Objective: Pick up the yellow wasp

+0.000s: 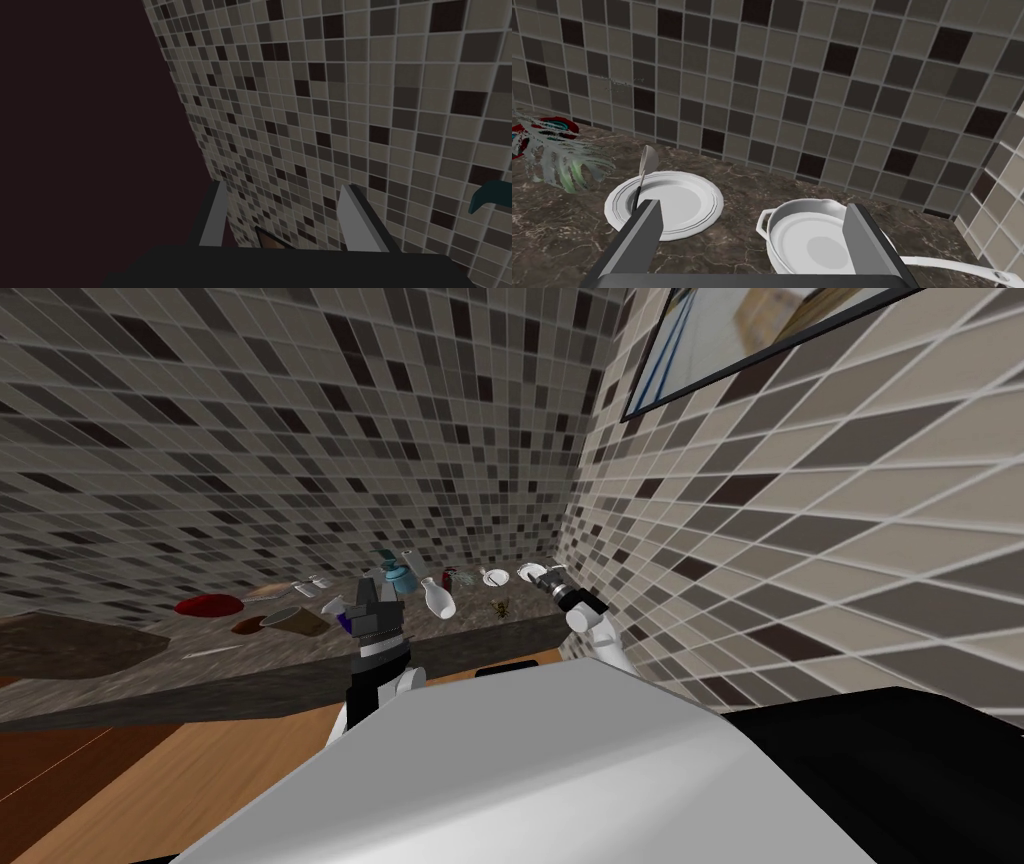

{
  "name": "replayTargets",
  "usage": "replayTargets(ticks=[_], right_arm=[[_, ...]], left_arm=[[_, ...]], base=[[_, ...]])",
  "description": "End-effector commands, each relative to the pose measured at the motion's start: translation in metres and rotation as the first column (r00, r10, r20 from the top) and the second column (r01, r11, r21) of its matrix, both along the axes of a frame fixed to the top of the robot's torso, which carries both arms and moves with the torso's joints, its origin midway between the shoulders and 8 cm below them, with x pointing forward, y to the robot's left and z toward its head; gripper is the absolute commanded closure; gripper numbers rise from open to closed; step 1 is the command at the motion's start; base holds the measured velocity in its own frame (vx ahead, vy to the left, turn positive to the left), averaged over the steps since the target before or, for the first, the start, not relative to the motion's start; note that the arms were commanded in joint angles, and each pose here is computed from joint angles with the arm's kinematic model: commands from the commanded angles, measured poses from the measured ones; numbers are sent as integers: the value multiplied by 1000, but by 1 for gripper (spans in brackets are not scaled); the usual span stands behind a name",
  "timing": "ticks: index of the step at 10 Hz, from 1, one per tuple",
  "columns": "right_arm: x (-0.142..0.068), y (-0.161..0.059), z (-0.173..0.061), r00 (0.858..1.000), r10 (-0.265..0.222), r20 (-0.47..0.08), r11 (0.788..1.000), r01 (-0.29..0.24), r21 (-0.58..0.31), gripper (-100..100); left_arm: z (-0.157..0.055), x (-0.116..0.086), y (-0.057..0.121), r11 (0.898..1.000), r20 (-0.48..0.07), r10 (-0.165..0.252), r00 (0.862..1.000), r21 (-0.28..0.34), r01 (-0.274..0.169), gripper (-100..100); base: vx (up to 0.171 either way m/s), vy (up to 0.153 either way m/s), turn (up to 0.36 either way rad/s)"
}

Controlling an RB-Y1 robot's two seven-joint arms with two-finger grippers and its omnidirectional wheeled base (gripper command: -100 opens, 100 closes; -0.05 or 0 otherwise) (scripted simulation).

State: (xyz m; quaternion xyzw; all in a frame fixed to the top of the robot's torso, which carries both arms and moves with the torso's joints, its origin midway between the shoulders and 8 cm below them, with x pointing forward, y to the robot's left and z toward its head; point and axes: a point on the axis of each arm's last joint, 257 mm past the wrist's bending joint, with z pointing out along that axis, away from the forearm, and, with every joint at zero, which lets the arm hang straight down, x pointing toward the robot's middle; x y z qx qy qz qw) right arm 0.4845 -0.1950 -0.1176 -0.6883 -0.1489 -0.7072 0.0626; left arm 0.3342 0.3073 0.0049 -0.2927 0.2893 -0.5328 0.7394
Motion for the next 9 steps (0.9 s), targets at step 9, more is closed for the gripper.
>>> replayTargets(ticks=[9], right_arm=[[10, 30, -66, 926, 154, -345, 966, -68, 250, -100]], left_arm=[[0, 0, 0, 1000, 0, 0, 1000, 0, 0, 0]], base=[[0, -25, 50]])
